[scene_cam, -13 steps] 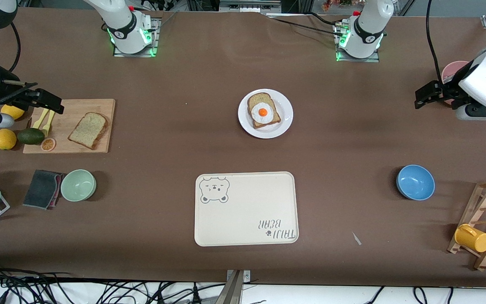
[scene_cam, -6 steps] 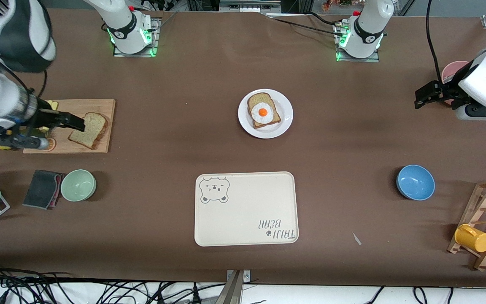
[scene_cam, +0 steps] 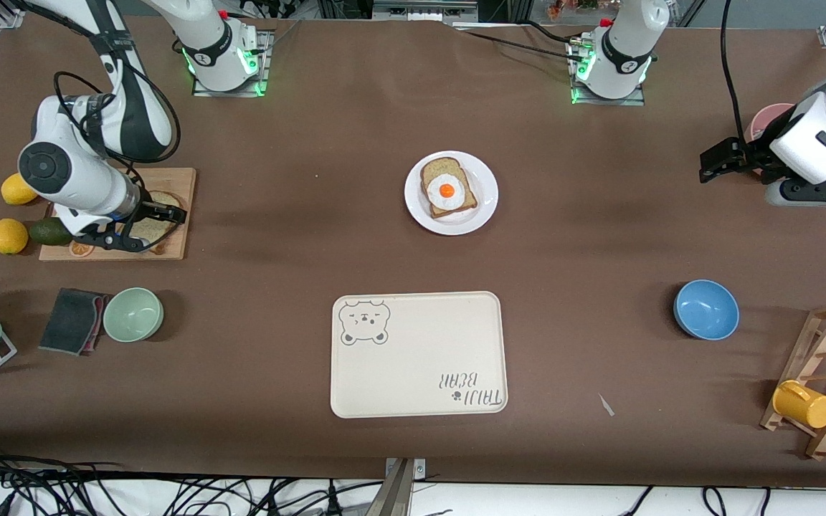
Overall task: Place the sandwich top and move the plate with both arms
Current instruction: 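Move the right gripper toward the bread slice on the cutting board, then lower the right gripper and grasp the bread slice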
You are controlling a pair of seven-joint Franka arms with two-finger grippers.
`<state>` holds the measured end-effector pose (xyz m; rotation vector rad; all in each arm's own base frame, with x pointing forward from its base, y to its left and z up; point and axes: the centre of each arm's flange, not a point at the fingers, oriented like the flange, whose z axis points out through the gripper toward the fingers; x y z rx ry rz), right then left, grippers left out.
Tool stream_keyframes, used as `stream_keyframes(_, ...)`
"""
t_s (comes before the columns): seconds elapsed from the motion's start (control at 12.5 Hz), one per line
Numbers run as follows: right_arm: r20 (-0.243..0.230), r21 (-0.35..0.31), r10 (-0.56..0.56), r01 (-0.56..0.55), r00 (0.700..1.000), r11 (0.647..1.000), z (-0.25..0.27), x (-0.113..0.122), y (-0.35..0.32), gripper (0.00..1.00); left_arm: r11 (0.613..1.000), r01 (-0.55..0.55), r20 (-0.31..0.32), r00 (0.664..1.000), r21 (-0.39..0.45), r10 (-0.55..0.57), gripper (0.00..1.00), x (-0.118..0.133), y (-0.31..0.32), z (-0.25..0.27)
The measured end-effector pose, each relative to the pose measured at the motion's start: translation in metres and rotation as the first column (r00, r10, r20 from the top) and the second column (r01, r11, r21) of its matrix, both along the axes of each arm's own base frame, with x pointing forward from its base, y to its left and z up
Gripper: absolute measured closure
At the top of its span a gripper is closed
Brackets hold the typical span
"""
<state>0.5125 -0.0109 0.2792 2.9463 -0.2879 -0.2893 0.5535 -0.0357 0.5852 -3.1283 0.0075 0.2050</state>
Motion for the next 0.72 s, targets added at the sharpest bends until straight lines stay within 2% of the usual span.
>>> stream_keyframes(0.16,0.005,-0.061,-0.052,0.052,0.999,0.997,-0.007,-0.006,-0.004,0.07,1.000,0.000,-0.001,1.000,0.000,0.000,0.00,0.000,0.000,-0.001)
stream_keyframes(0.56,0.002,-0.084,-0.096,0.096,0.995,0.992,-0.049,-0.015,-0.026,0.13,1.000,0.000,-0.001,1.000,0.000,0.000,0.00,0.000,0.000,-0.001)
stream_keyframes(0.72,-0.008,-0.094,-0.106,0.105,0.994,0.990,-0.066,-0.016,-0.031,0.12,1.000,0.000,-0.001,1.000,0.000,0.000,0.00,0.000,0.000,-0.001)
